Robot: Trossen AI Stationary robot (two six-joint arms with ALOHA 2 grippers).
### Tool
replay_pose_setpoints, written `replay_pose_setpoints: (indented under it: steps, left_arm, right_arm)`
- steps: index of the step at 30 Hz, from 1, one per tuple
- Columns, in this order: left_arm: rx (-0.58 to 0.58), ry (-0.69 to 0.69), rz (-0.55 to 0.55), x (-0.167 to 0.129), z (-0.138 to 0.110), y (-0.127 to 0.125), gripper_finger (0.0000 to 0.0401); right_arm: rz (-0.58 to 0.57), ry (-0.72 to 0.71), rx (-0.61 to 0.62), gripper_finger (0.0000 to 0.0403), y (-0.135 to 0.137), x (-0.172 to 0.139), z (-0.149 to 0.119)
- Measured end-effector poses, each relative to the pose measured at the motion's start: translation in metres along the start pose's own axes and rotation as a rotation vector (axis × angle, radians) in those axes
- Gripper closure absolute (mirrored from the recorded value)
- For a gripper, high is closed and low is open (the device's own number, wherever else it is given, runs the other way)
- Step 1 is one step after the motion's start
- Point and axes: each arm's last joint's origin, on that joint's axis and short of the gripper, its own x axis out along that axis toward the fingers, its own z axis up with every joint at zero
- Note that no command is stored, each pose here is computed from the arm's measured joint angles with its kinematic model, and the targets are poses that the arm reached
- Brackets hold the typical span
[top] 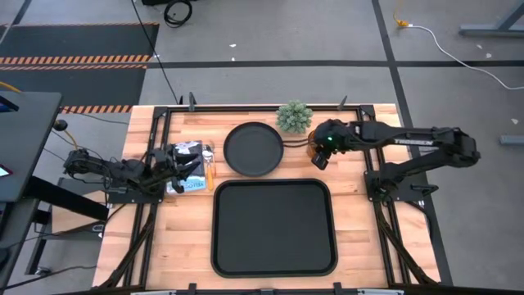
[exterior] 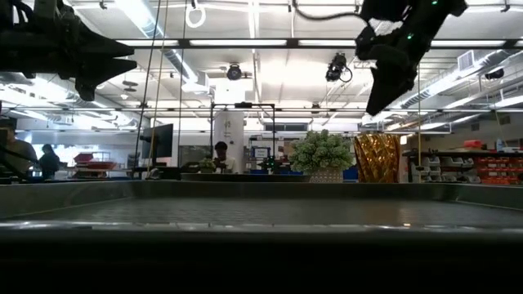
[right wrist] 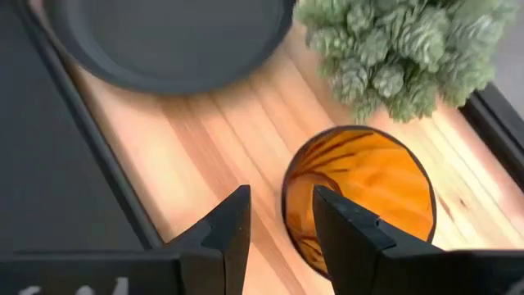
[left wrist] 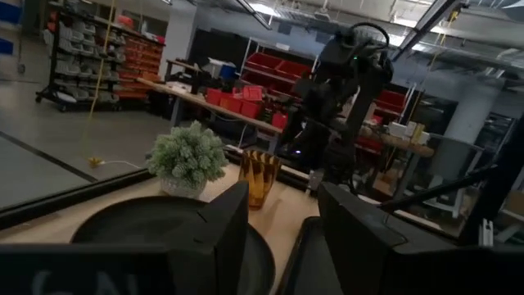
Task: Pick and place plate/cup/fork/spoon on tray
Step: Put the orange glass on the black serving tray
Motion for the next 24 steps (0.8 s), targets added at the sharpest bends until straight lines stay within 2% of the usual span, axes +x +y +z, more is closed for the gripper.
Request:
replay_pose_setpoints:
  steps: [16, 24]
  left_arm:
    - [0.010, -0.001, 0.000, 0.000, 0.000, 0.000, 0.0243]
    - [0.010, -0.001, 0.000, 0.000, 0.000, 0.000, 0.0243]
  right_arm:
    - [-0.019, 0.362, -0.073, 0.0270, -0.004, 0.034, 0.028]
    - [0.017, 0.502, -0.112, 0.0270, -0.003, 0.052, 0.032]
